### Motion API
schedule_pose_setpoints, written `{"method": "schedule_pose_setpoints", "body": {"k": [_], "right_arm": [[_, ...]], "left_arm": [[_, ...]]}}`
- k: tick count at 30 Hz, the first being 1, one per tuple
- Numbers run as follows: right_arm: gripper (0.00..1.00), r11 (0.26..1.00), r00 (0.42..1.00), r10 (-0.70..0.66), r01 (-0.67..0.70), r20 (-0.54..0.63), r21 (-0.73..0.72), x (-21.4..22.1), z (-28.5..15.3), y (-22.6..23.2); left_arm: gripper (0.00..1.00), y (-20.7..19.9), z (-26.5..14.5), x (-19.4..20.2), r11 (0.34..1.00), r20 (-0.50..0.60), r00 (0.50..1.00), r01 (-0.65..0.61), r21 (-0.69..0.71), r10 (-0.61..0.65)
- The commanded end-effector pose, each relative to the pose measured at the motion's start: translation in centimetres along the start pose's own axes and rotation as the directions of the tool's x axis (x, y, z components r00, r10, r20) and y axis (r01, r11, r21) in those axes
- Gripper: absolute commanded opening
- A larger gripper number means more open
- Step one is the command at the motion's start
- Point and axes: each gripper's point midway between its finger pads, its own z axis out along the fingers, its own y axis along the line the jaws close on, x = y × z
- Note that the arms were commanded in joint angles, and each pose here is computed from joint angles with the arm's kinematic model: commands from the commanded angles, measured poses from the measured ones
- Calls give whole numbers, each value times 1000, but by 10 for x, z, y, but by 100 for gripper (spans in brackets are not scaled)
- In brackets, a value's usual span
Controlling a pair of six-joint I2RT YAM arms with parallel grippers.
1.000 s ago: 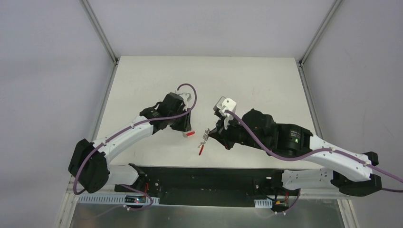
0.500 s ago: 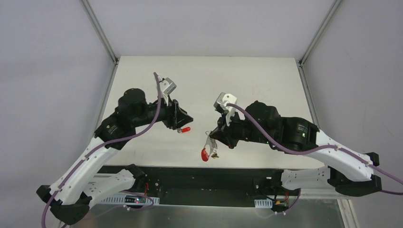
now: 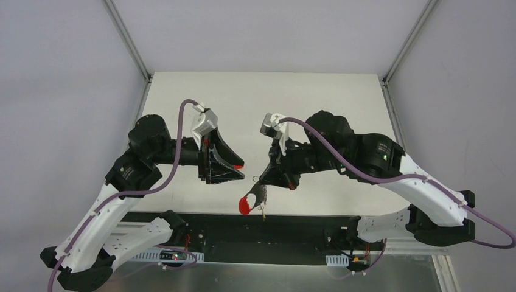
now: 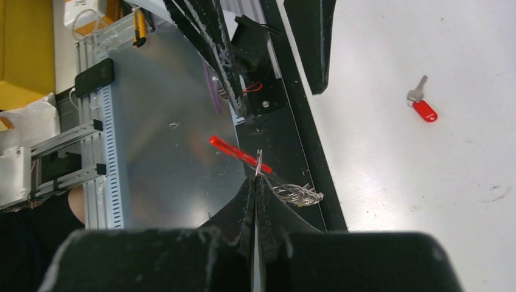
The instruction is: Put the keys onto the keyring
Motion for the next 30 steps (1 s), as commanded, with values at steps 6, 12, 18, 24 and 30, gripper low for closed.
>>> {"method": "schedule_pose_setpoints", "body": {"k": [6,12,18,24,30], "right_arm": [[0,993,999,19,-15,30,-121,-26,-4,24],[0,991,998,21,-14,53,-132,-36,-2,26],[0,990,998,20,-10,64,-143,-44,0,29],[0,989,998,17,-7,68,-144,-50,2,30],[0,989,998,16,-6,68,-149,-54,5,30]], "left_arm": [[47,-49,-11,-22,976,64,995,-89,198,78],[47,-54,-12,-24,970,75,994,-90,227,75],[46,-55,-11,-24,967,76,995,-87,241,70],[43,-52,-9,-23,967,70,995,-80,242,65],[38,-51,-8,-20,967,66,996,-80,244,65]]}}
